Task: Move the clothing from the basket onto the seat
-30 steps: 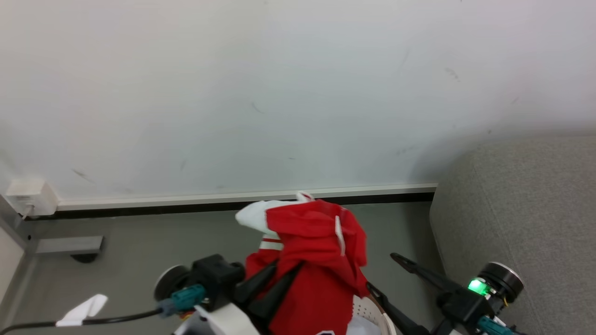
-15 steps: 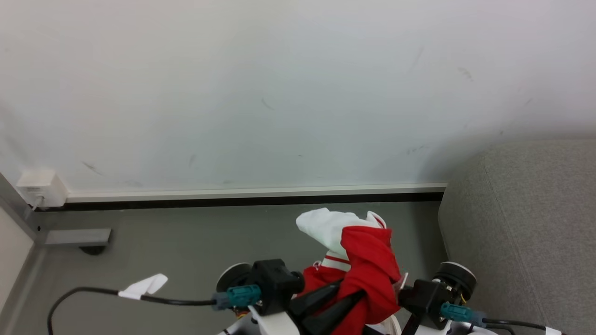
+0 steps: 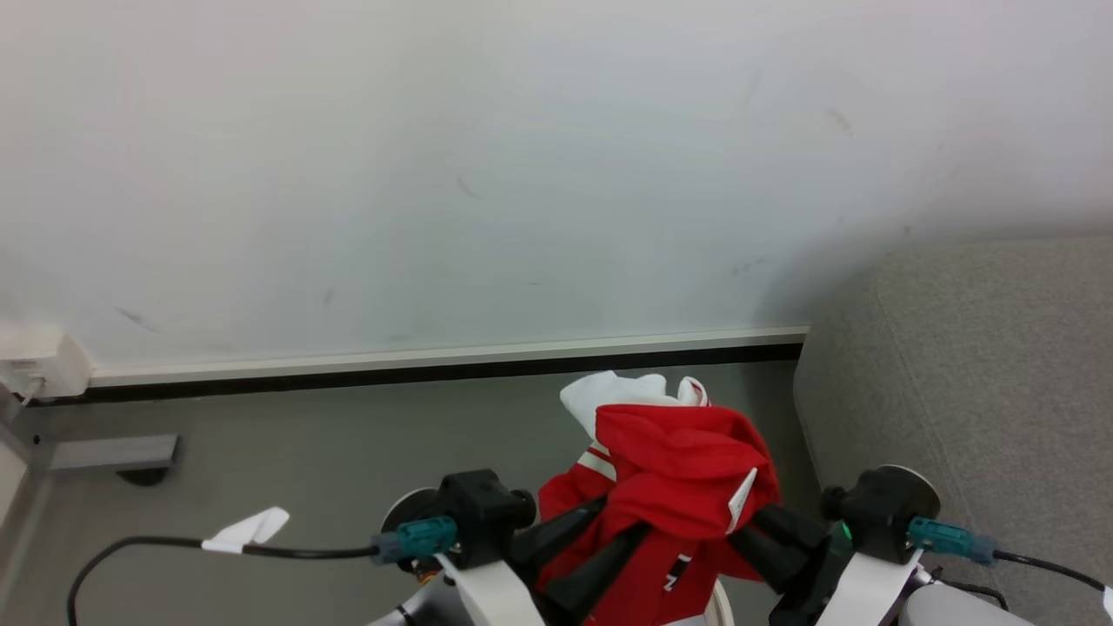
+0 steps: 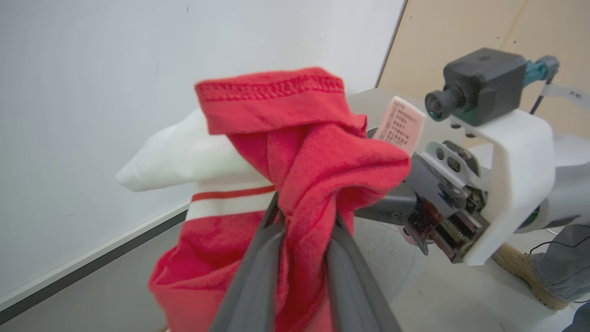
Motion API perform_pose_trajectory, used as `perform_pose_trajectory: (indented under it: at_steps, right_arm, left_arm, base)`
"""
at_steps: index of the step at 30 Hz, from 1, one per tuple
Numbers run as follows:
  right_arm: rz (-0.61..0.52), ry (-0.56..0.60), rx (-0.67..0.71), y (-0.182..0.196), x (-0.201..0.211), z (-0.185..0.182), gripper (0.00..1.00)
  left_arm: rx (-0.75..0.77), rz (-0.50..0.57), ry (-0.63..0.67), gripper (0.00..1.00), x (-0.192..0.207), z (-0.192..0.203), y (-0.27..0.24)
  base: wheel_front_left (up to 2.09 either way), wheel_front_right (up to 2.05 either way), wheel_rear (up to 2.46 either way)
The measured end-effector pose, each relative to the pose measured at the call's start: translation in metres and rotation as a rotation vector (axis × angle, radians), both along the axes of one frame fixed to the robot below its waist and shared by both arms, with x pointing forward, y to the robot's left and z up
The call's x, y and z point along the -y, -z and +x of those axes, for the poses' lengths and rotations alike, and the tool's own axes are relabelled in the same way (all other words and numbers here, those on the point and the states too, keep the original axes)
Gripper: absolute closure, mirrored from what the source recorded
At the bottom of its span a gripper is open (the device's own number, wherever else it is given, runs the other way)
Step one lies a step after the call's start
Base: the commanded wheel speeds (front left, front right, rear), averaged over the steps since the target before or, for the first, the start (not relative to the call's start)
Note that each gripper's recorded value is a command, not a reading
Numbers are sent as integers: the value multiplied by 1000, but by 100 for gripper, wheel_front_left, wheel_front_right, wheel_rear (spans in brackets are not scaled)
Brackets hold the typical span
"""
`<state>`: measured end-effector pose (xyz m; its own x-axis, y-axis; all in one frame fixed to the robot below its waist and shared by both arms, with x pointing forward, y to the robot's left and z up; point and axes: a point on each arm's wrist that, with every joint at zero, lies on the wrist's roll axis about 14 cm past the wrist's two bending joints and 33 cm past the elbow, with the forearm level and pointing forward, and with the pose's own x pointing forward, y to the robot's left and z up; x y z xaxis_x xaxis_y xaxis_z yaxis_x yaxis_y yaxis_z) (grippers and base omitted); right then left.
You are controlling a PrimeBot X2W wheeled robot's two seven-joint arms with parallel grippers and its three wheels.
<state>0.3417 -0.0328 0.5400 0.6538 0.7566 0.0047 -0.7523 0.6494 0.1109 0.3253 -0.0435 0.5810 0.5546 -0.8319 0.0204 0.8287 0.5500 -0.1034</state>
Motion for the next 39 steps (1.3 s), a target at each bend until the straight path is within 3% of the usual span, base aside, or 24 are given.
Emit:
perform_pose_trajectory:
  at_steps: [1,2,8,20,33,39]
  right_arm:
    - [5,20,-2,-1,6,2,100]
    - [12,43,-4,-1,13,4,100]
    - [55,207,11,-9,62,14,100]
    - [43,701,75,-25,225,43,100]
    - [-62,1158,236,-79,389,160,100]
    - [-130,1290,171,-51,430,207,100]
  left_arm:
    - [-2,-3,-4,15,1,2,1]
    - [-2,-1,-1,0,2,2,2]
    - [21,-9,38,0,20,2,7]
    - [10,-35,243,0,85,8,29]
    - [-32,-58,261,0,95,77,77]
    - [-68,-54,191,0,75,109,107]
  base:
    - [0,0,0]
    - [0,0,0]
    - [0,0,0]
    - [0,0,0]
    - [0,0,0]
    - [0,0,0]
